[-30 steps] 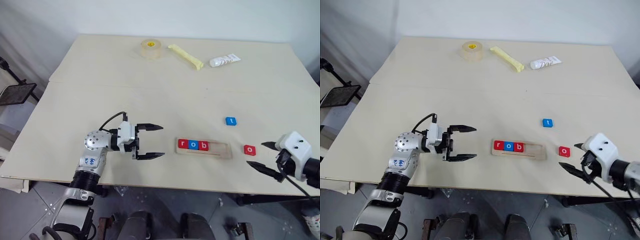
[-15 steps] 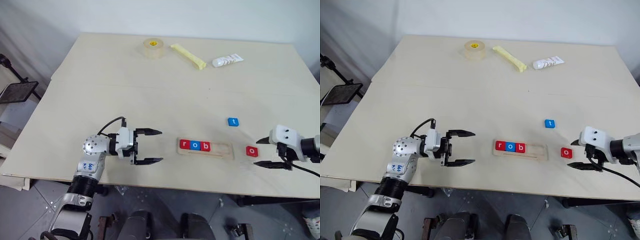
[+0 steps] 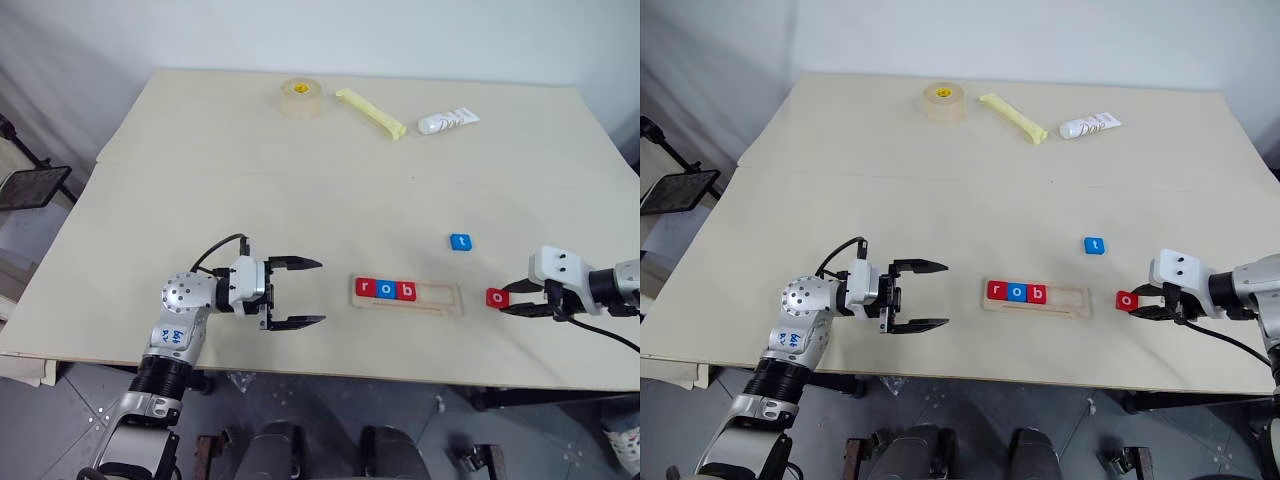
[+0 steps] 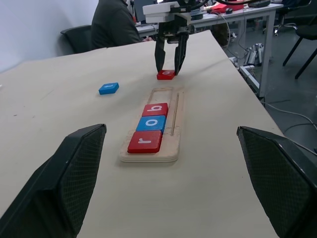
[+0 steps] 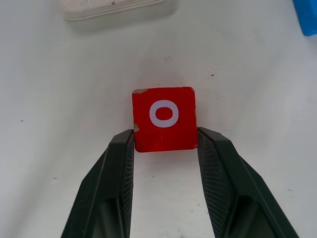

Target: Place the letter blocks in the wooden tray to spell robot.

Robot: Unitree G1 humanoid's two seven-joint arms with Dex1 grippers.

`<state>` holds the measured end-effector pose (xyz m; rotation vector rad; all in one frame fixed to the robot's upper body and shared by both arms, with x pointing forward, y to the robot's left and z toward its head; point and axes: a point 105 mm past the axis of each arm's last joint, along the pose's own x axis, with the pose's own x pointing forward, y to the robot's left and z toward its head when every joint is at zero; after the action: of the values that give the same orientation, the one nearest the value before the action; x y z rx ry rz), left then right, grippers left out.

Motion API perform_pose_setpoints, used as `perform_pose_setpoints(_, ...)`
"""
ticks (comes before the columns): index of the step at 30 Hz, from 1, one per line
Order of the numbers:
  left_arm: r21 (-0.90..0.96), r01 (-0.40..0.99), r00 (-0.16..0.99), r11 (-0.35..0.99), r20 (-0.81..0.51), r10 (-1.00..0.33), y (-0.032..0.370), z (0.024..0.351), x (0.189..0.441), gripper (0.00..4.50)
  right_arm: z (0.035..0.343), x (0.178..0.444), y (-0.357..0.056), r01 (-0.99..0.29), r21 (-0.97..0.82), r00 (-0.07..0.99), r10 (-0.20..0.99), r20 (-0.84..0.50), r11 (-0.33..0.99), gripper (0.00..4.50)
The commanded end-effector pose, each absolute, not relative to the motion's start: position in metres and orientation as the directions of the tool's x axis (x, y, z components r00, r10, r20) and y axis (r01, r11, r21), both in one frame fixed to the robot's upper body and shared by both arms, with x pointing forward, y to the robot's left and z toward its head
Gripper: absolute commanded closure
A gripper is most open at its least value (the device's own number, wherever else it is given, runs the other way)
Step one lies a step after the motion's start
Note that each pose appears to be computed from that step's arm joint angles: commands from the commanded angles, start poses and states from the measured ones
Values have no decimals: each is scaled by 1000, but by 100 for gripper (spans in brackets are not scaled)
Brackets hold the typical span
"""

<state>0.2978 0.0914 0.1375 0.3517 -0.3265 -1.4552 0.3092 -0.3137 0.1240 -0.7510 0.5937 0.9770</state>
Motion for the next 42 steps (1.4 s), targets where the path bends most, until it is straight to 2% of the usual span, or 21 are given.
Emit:
perform_pose_setpoints(1,451,889,80,79,17,-997,88,145,299,0,133,311,-312,-877,-308,469,519,-715,368,306)
perform_pose_setpoints(4,452,889,79,78,17,-997,87,146,301,0,143,312,-309,-872,-323,481,518,-707,369,306)
perform_pose_setpoints(9,448,891,72,74,20,-997,83,145,306,0,181,312,-278,-875,-335,482,560,-674,350,306)
perform_pose_setpoints(14,451,890,63,67,25,-998,78,145,310,0,189,310,-246,-900,-326,435,595,-676,287,306)
perform_pose_setpoints(23,459,887,45,52,26,-999,73,145,311,0,178,320,-205,-939,-294,341,623,-704,182,306)
perform_pose_setpoints(31,461,886,40,46,23,-999,74,143,308,0,163,318,-201,-954,-272,291,598,-747,125,306)
perform_pose_setpoints(42,459,887,45,52,26,-999,74,143,307,0,153,320,-201,-957,-261,285,577,-765,126,306)
